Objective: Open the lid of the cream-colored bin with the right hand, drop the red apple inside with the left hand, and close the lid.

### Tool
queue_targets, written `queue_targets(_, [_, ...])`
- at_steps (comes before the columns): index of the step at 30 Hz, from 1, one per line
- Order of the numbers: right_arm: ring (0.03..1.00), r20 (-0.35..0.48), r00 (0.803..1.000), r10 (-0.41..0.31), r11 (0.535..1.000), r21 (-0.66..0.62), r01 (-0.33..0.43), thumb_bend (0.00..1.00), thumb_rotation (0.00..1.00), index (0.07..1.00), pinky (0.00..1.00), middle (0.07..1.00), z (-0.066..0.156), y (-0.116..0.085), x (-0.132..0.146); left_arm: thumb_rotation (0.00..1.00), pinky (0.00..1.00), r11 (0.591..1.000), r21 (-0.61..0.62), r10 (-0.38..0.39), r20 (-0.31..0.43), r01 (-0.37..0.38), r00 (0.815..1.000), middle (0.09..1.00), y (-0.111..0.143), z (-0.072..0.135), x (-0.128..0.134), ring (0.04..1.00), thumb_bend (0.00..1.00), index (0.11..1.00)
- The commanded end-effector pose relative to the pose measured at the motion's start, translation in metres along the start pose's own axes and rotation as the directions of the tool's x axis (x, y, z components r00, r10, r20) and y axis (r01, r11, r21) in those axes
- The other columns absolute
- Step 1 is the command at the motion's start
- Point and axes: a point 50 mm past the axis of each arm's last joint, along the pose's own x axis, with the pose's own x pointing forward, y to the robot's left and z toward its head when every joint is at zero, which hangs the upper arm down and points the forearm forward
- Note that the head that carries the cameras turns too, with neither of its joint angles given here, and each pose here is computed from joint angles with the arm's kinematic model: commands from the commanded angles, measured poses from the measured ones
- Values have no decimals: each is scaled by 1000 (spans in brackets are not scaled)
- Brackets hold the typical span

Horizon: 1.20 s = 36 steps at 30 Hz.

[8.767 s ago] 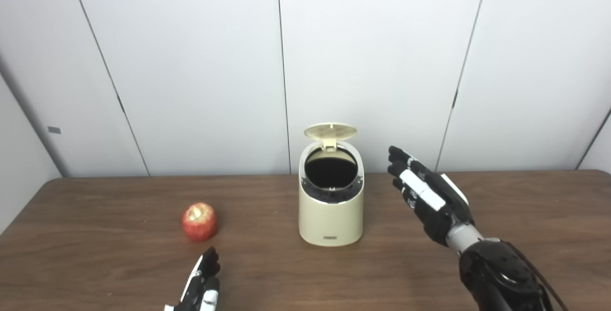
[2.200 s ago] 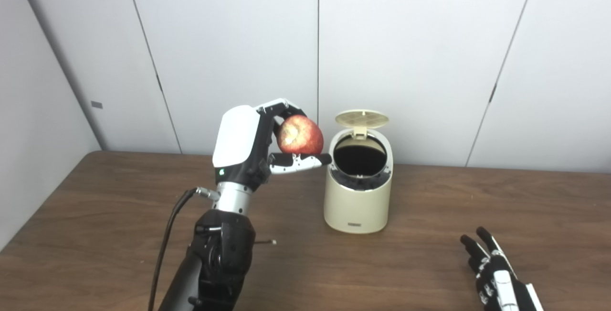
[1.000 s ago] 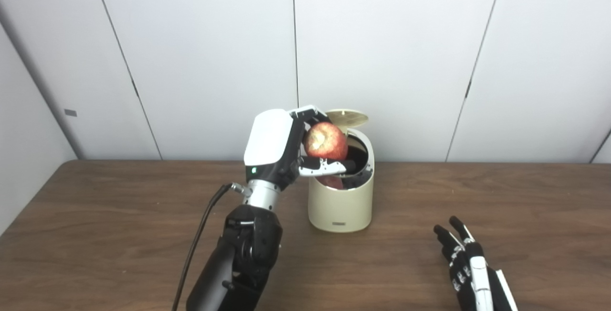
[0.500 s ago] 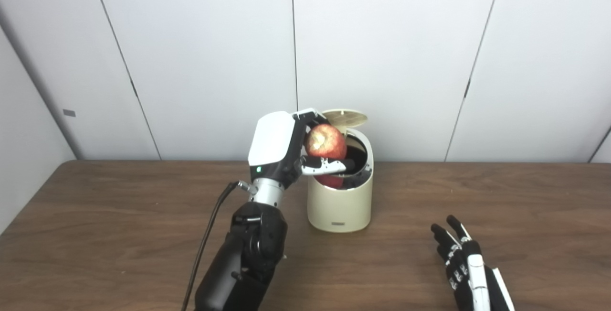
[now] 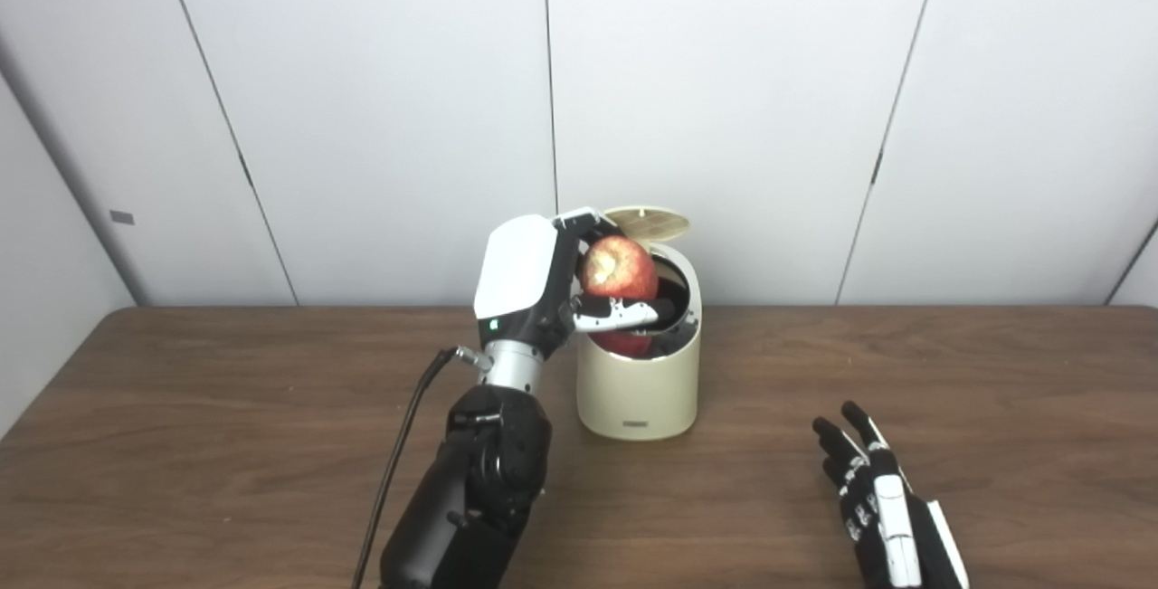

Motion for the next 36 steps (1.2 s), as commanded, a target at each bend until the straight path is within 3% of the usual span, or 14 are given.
queue_targets(1, [938,35,999,5,1000,11,-5,610,864,926,976,862,-1,5,5,0,313,997,-25,77,63,-75,995,531,15,23,21,419,470,517])
queue_targets(9, [940,38,999,11,1000,16,-11,622,861,926,986,859,-1,4,6,0,322,997,-29,67,20,-67,998,548,3,25,16,427,470,505])
queue_targets(14, [935,43,999,11,1000,11,-12,618,867,923,969,859,0,6,6,0,307,998,-22,63,10,-63,998,510,-7,21,12,420,472,516])
queue_targets(18, [945,45,999,15,1000,8,-15,615,883,927,989,864,0,6,5,0,325,999,1,40,3,-40,999,549,-14,17,10,439,470,449])
queue_targets(28, [943,51,998,23,1000,4,-23,613,890,932,983,868,0,6,5,0,340,985,168,27,51,-36,998,547,-25,2,12,454,473,474])
queue_targets(36, [928,54,998,20,1000,18,-21,630,864,921,970,852,-1,7,5,0,330,981,190,30,65,-42,997,558,-32,0,14,466,470,444])
